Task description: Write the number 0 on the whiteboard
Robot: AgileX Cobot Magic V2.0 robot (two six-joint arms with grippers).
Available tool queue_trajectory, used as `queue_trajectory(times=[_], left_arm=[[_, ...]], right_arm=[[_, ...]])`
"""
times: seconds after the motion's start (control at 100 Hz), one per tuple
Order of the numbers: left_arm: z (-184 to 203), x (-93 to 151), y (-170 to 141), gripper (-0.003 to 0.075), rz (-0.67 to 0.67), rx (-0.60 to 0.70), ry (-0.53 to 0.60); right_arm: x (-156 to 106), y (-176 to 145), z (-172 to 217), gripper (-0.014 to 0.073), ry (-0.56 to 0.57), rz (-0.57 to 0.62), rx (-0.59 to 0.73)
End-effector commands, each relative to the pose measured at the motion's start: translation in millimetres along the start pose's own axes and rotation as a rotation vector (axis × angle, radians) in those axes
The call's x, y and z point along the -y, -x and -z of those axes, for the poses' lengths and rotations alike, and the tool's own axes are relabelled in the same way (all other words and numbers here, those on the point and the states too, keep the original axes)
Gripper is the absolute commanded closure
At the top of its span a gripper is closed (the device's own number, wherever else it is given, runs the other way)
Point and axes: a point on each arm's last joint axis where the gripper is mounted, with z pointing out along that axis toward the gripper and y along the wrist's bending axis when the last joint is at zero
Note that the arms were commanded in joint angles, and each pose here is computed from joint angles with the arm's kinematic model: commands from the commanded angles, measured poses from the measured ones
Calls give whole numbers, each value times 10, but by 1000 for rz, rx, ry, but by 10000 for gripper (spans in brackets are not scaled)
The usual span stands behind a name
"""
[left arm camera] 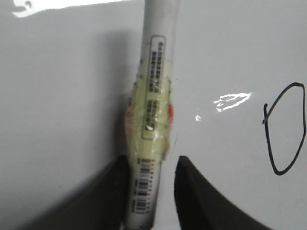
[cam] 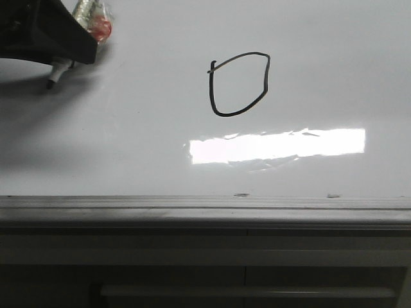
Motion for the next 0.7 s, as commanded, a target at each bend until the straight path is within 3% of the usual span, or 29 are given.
queue_trajectory(times=[0.0, 0.09, 0.44, 0.57, 0.69], left_arm=[[64, 14, 183, 359, 20, 112, 7], [53, 12, 177, 306, 21, 108, 8], [125, 26, 210, 306, 19, 134, 1], [349, 64, 293, 311, 15, 207, -21], [696, 122, 356, 365, -16, 286, -58]], right_arm=[[18, 138, 35, 638, -26, -11, 96], [17, 138, 35, 638, -26, -12, 96], [16, 138, 35, 638, -24, -14, 97], [20, 146, 36, 638, -29, 0, 105], [38, 144, 64, 643, -61, 97, 118]])
